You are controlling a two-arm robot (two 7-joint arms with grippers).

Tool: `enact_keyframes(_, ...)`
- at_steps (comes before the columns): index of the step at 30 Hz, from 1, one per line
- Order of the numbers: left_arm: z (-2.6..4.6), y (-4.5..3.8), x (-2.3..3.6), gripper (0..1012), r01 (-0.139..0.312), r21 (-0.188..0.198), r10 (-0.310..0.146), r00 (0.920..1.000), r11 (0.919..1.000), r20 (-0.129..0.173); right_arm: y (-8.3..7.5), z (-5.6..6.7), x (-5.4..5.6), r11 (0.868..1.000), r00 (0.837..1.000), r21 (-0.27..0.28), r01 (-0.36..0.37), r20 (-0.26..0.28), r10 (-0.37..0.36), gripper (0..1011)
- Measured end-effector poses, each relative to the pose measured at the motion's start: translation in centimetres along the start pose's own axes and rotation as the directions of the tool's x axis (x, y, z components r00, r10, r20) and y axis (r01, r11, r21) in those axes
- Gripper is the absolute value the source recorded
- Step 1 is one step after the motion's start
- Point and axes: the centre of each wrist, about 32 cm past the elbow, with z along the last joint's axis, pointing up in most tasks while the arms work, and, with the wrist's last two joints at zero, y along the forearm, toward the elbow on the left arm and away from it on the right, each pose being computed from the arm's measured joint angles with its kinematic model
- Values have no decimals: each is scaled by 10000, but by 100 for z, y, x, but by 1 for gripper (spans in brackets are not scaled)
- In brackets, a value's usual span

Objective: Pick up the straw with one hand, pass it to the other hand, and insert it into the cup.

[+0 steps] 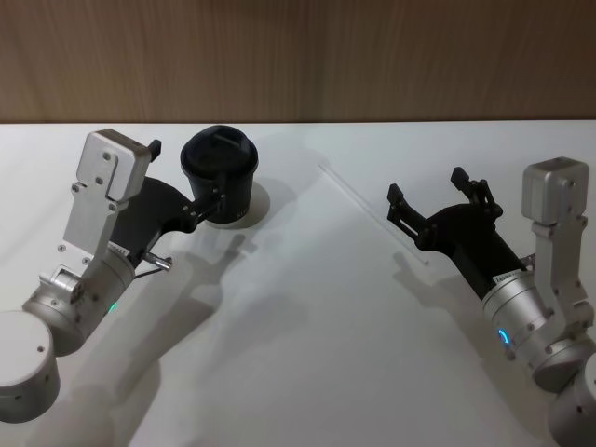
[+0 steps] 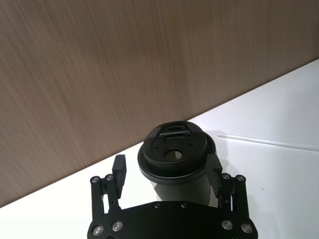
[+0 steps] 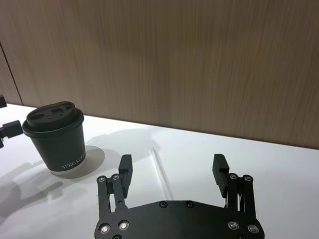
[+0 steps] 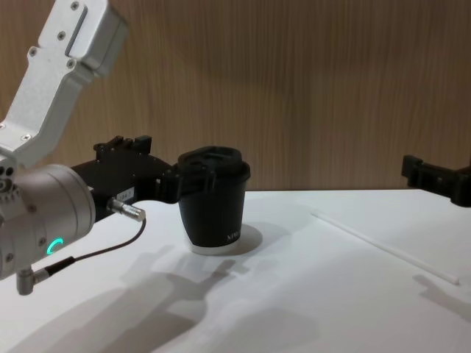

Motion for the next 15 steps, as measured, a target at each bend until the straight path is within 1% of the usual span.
enact_keyframes(15,0,0,0,1000,0,0,0,10000,10000,0,0,0,0,10000,10000,0,0,0,0,1001)
